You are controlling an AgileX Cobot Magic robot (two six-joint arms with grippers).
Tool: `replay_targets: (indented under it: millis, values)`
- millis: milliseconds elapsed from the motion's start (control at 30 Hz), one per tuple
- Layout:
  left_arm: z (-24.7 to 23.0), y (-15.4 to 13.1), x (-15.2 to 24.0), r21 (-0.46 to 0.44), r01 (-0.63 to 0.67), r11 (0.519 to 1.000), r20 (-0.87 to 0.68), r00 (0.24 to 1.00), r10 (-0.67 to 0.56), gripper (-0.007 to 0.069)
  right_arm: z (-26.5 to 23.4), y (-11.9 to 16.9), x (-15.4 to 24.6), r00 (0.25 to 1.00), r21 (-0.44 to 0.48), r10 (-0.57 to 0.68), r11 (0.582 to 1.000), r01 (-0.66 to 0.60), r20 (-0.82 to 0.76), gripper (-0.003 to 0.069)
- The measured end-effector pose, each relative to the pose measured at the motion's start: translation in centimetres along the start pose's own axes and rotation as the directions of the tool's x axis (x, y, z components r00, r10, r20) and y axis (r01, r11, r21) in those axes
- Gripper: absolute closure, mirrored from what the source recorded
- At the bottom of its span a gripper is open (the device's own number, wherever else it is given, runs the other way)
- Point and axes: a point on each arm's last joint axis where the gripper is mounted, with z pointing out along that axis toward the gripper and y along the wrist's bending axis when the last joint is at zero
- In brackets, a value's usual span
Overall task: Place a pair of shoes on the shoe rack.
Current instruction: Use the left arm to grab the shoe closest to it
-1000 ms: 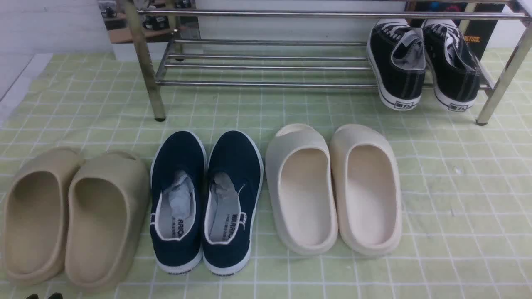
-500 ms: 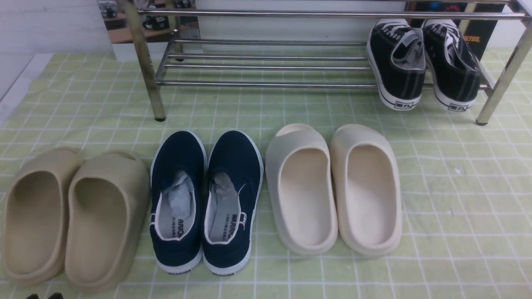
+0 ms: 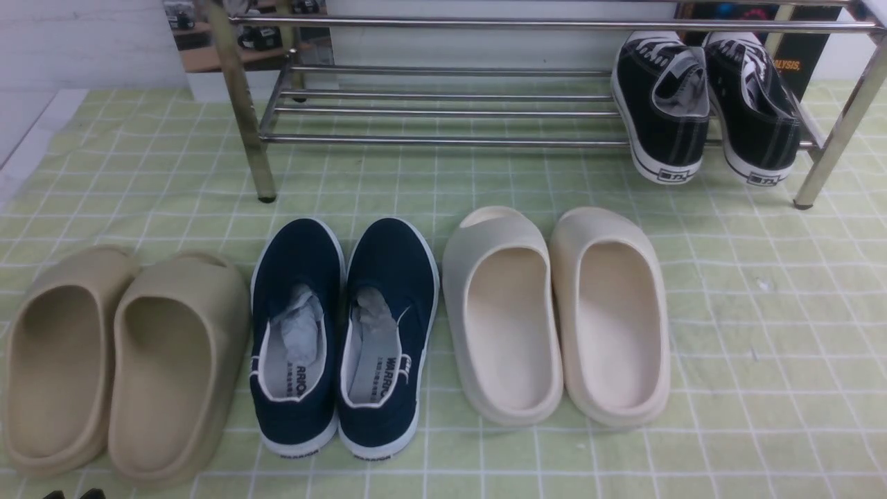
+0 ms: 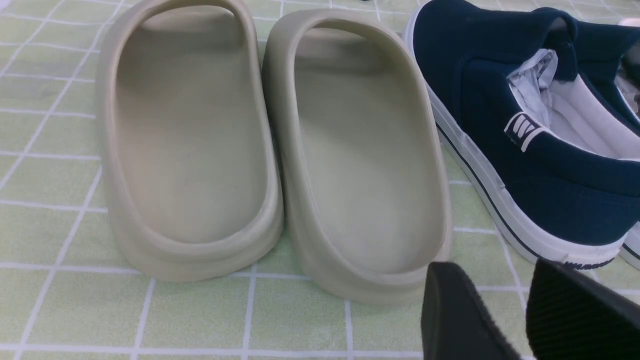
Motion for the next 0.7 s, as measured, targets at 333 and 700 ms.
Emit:
replay_targets:
  millis: [333, 700]
  values:
    - [0.0, 0.0, -0.3, 0.005, 0.0, 1.0, 0.034, 0.999, 0.0, 0.0386, 0.0, 0.0, 0.0, 1.0, 0.0, 0.0, 1.0, 0.0, 0.0, 0.0419]
    - [-0.6, -0.4, -3.1, 0.047, -0.008, 0.999, 0.345, 0.939, -0.008, 0.0386, 0.0, 0.0, 0.0, 1.0, 0.0, 0.0, 1.0, 0.0, 0.0, 0.0419]
